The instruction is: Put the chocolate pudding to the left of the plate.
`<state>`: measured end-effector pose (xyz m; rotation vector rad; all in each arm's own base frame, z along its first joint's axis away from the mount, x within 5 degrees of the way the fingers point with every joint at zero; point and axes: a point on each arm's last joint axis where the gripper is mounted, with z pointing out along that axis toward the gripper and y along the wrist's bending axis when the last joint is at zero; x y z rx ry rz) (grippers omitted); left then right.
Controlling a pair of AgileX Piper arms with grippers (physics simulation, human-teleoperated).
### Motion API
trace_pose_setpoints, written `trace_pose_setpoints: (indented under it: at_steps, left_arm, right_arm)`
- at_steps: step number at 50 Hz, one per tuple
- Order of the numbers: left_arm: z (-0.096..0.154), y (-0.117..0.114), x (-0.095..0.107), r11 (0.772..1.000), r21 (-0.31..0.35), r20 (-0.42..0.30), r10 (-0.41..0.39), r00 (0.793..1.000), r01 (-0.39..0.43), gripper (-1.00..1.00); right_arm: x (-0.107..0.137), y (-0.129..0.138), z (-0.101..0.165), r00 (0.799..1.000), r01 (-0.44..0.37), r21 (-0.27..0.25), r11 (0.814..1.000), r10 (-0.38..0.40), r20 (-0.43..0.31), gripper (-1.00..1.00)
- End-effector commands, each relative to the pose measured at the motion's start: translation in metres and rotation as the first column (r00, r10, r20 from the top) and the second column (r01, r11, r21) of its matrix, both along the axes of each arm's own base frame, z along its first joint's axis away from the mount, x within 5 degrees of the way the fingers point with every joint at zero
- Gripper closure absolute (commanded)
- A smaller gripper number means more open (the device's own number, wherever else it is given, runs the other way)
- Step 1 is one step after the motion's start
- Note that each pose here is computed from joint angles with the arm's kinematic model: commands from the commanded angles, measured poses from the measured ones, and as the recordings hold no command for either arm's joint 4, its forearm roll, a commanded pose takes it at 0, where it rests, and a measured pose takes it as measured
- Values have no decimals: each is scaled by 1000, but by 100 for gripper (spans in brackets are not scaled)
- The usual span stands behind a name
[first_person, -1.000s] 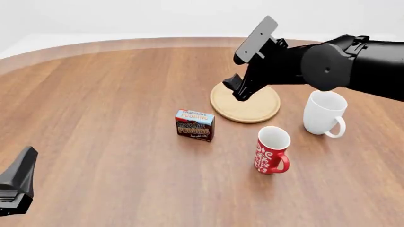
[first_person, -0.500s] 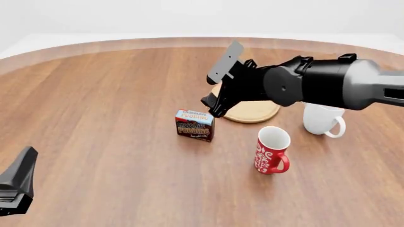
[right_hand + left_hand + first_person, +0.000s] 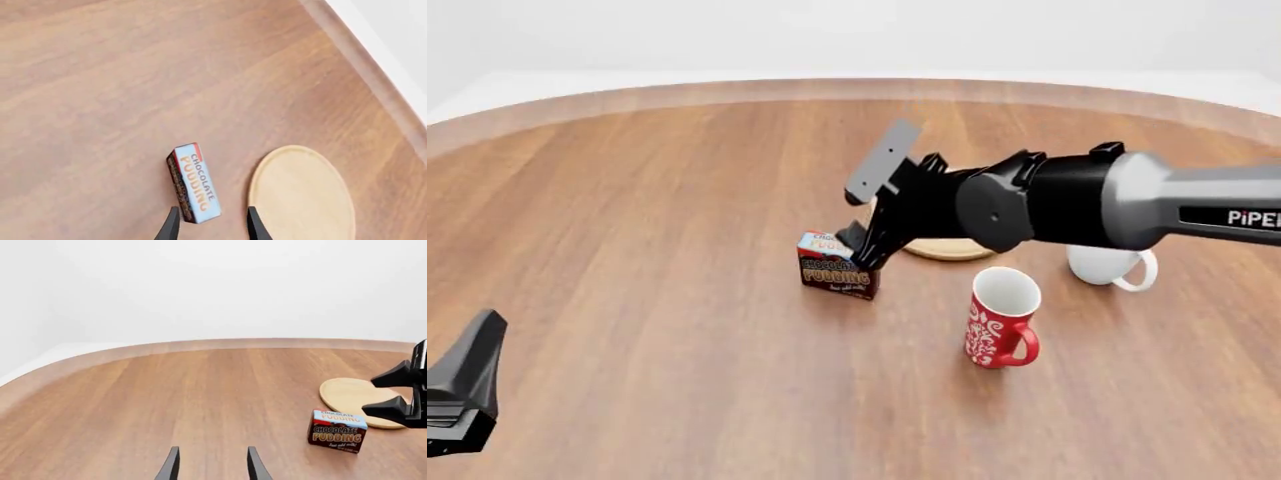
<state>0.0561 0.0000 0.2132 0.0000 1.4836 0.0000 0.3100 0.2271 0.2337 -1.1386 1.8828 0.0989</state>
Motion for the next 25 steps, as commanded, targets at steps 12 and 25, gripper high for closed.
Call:
trace_pose_setpoints:
  at_steps: [12, 25]
  left_arm:
    - [0, 0, 0, 1000, 0, 0, 0, 1000, 0, -100]
    - [0, 0, 0, 1000, 0, 0, 0, 1000, 0, -100]
  right_arm:
    - [2, 4, -25, 999, 11, 4, 1000, -11, -32, -100]
    - [4, 5, -37, 999, 20, 1, 1000, -20, -49, -100]
